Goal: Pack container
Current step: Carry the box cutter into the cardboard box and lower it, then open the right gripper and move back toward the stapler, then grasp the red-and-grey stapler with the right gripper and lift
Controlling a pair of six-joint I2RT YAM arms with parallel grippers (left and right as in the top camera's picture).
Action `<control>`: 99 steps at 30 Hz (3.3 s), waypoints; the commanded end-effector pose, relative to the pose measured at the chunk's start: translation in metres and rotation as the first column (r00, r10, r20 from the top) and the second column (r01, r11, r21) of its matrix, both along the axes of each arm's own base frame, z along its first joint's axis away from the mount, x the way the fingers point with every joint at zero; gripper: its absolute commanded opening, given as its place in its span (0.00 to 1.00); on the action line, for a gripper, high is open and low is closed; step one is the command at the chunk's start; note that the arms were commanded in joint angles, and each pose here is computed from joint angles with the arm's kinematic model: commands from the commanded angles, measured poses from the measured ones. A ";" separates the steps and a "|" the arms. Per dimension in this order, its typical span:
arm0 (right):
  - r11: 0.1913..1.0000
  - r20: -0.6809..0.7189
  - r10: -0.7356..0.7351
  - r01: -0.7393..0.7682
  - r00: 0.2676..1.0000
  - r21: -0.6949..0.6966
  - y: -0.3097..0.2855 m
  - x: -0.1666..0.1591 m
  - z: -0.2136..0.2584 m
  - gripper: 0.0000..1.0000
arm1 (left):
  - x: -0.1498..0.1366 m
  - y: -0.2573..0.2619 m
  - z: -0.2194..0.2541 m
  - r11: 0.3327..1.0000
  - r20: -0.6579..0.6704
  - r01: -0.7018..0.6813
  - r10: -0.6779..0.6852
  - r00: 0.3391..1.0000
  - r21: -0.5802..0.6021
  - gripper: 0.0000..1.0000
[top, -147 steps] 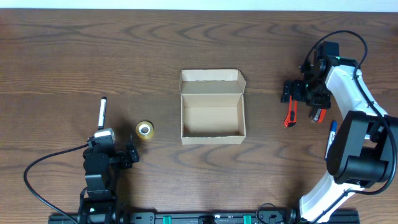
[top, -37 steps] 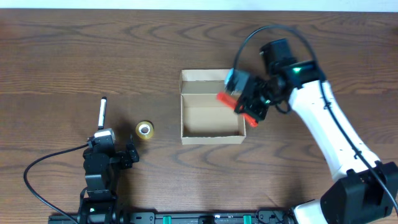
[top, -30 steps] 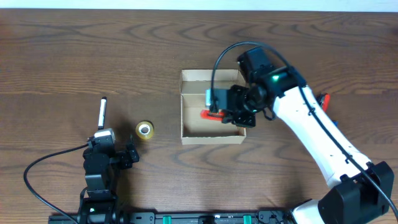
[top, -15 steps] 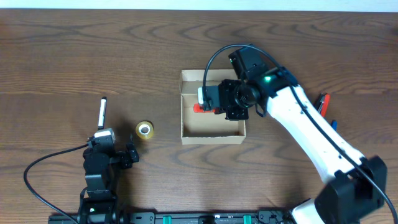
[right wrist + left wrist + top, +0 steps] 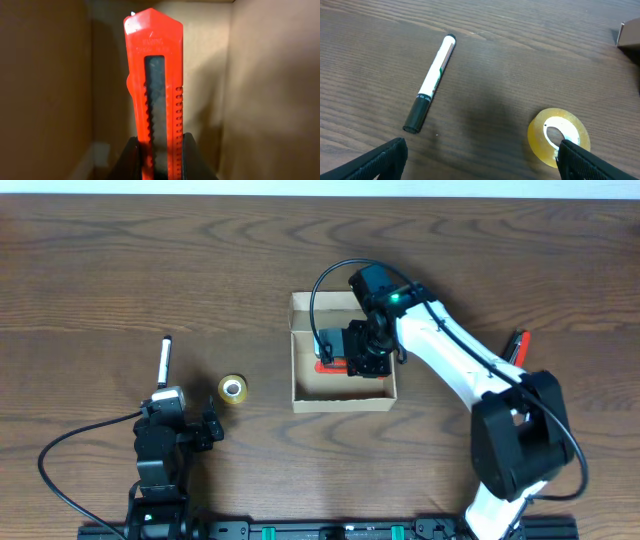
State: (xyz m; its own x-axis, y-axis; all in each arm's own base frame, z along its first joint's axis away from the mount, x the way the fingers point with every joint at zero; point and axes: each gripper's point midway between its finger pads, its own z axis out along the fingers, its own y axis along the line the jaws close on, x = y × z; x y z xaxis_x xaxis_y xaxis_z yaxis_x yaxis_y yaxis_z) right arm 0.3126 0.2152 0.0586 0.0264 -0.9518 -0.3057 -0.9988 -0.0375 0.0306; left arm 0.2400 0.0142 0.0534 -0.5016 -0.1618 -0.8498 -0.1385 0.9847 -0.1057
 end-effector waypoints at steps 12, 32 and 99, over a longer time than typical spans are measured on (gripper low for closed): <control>0.999 -0.049 -0.015 0.013 0.999 -0.052 0.001 -0.001 -0.029 0.10 | -0.009 0.001 -0.016 1.000 -0.061 -0.008 0.008 0.998 -0.006 0.95; 0.894 -0.021 -0.417 0.414 0.909 0.172 0.021 0.021 0.092 0.06 | -0.009 0.001 -0.016 1.000 -0.061 -0.008 0.008 0.998 -0.005 0.95; -0.627 0.154 -0.779 0.744 -0.608 -0.232 -0.350 0.064 -0.037 0.95 | -0.002 0.000 -0.005 1.000 -0.009 -0.007 0.007 1.000 -0.017 0.95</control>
State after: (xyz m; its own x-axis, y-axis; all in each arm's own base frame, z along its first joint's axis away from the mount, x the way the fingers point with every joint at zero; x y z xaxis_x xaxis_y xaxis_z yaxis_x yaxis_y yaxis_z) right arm 0.3747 -0.1341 0.0274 -0.7934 0.6026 -0.0855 0.6086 0.7838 -0.1235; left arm 0.2415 0.0141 0.0560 -0.4905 -0.1648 -0.8557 -0.1382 0.9842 -0.1104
